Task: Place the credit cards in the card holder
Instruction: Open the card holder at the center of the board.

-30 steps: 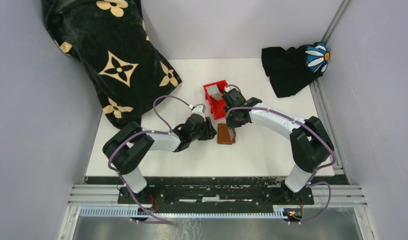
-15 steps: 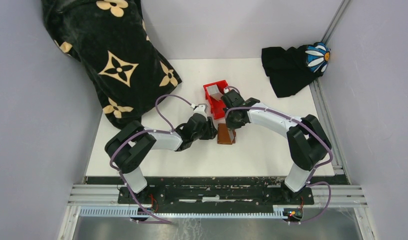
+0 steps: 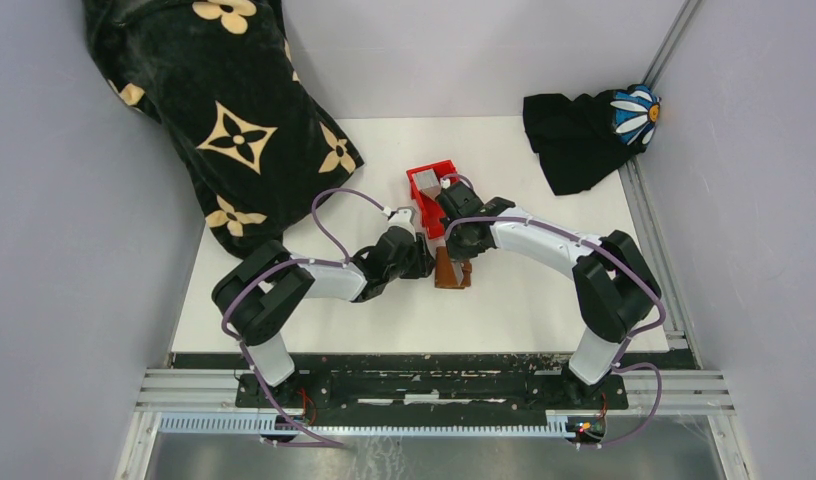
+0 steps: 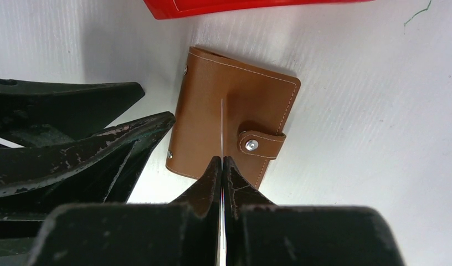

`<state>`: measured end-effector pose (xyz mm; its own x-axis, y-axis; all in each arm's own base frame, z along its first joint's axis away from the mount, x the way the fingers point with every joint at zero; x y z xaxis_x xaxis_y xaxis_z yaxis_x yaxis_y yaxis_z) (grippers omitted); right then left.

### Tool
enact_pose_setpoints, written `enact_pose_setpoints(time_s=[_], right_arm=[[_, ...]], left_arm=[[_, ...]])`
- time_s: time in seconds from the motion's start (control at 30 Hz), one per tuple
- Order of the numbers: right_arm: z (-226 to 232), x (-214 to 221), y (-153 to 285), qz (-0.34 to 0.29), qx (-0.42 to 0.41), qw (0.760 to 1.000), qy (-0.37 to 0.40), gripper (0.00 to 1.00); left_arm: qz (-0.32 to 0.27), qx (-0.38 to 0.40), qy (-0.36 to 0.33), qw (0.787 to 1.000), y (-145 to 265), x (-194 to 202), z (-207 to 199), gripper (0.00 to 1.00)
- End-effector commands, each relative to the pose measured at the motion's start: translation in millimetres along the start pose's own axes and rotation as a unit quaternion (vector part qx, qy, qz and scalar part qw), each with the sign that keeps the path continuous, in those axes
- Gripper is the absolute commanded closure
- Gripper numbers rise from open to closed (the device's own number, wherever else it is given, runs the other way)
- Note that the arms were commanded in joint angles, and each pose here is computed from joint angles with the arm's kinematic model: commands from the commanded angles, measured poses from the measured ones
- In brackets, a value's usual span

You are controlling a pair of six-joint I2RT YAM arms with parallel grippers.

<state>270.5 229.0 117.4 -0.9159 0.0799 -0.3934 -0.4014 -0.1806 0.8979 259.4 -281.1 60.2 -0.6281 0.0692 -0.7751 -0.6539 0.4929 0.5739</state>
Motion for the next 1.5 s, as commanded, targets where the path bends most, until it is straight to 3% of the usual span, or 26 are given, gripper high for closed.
enact_pose_setpoints(time_s=[0.0, 1.47], right_arm=[[3, -10, 2, -0.021, 0.008, 1.0, 0.005, 0.99], [-35, -16, 15, -0.051, 0.029, 0.998, -0.028, 0.99]], left_arm=[[0.011, -0.013, -0.026, 1.0, -4, 5, 3, 0.53], [0.026, -0.018, -0.025, 0.999, -9, 15, 6, 0.55]])
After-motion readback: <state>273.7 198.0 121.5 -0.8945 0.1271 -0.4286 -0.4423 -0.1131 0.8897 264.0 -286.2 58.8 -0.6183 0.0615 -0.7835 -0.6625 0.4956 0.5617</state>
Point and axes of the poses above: each gripper's point midway between its finger pads, its own y axis back along the fingers, its own z axis along the line the jaws close on, x = y × z, the point moved 6 cm from there along y, back along the fingers, and after that the axes turned 14 degrees about -y, right-handed, at the moved point
